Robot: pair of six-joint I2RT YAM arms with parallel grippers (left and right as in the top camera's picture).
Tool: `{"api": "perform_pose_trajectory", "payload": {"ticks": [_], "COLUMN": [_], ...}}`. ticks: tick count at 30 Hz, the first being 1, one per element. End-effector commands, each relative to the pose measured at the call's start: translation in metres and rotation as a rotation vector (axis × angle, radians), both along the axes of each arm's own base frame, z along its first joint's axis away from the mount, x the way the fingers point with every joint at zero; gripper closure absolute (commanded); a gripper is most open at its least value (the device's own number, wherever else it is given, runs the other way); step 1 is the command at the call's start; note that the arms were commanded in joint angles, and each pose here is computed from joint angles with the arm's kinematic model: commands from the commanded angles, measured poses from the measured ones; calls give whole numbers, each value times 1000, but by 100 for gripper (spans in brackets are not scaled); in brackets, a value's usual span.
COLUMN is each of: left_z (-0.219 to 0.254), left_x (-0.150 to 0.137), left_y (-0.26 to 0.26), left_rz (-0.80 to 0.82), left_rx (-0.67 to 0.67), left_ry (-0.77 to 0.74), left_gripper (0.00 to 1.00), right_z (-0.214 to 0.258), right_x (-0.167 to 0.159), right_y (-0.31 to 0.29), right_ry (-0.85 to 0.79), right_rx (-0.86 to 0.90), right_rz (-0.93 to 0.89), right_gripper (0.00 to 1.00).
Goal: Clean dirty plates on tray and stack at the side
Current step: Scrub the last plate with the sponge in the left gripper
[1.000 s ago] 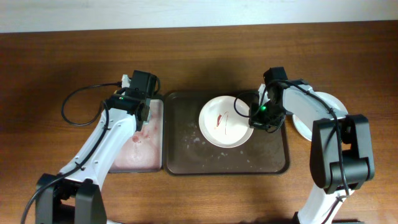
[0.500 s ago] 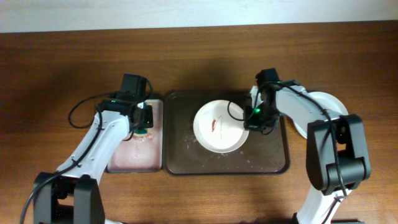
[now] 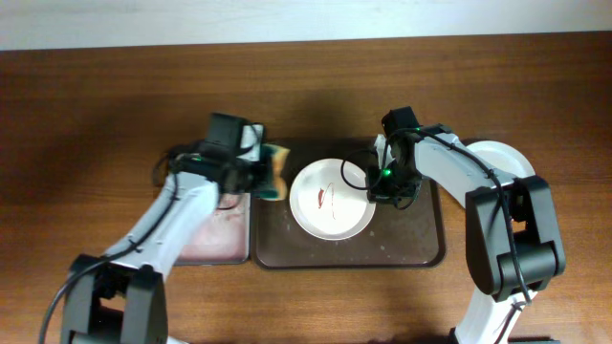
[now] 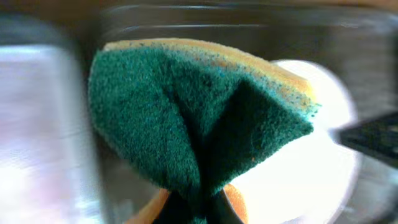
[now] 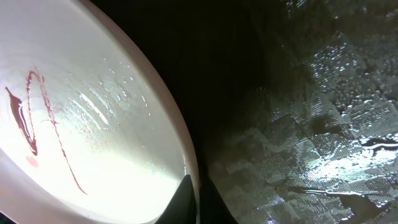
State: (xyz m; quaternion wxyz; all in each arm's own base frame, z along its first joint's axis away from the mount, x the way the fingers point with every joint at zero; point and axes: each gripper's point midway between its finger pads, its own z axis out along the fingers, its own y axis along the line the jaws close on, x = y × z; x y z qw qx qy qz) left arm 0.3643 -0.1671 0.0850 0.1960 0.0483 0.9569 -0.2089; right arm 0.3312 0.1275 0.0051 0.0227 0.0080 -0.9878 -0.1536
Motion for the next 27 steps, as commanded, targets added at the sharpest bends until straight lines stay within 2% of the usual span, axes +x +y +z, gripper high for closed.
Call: {"api": "perform_pose_trajectory", "payload": {"ticks": [1, 4, 8, 14, 16, 23, 27], "left_z": [2, -8, -34, -70, -82, -106, -86], "left_x": [-9, -8, -4, -18, -22, -55, -40], "left_y": [-50, -74, -91, -125, -122, -77, -55], "left_rz": [-37, -36, -42, -118, -112, -59, 6], "left_rx": [-121, -141, -97, -75, -32, 100, 94], "left_ry": [32, 31, 15, 28, 46, 260, 249], "left_gripper": [100, 100, 100, 100, 100, 100, 100], "right_z": [-9, -9, -9, -9, -9, -9, -9], "right_x": [-4, -4, -4, -4, -4, -4, -5], "right_y": [-5, -5, -5, -5, -5, -5, -5], "right_ry": [15, 15, 16, 15, 15, 16, 17], "right_rx": [-39, -39, -39, -39, -39, -40, -40], "right_rz": [13, 13, 13, 13, 13, 13, 13], "right_gripper": [96, 96, 96, 96, 96, 96, 96]}}
